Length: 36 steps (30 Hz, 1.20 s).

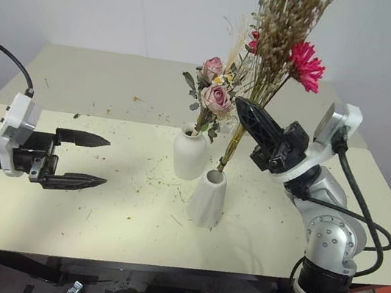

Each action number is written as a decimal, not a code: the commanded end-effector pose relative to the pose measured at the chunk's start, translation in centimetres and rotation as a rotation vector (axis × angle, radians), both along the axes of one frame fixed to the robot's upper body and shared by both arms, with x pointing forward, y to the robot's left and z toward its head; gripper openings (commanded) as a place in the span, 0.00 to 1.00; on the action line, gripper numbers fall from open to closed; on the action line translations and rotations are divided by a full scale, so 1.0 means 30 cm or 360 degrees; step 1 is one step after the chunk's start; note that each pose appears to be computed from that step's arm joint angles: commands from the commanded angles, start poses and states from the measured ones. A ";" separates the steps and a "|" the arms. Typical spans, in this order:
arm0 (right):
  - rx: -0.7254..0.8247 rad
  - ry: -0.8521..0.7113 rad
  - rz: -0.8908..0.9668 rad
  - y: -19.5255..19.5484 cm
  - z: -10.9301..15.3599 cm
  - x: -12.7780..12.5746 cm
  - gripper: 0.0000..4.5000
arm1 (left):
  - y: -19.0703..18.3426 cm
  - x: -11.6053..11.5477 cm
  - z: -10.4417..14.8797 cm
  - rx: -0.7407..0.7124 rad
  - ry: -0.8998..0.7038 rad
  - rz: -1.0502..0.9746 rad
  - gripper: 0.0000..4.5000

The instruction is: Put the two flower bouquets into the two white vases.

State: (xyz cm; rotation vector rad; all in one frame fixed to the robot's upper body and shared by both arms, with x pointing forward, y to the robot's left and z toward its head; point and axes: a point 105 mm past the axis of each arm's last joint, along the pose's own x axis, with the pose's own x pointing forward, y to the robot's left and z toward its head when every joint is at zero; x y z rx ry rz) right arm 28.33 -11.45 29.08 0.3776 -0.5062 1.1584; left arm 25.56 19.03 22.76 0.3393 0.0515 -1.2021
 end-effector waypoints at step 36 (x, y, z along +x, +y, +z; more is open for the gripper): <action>-0.0071 -0.0069 -0.0089 0.035 -0.170 -0.011 0.00 | 0.013 0.007 0.029 -0.0004 -0.0117 0.0042 1.00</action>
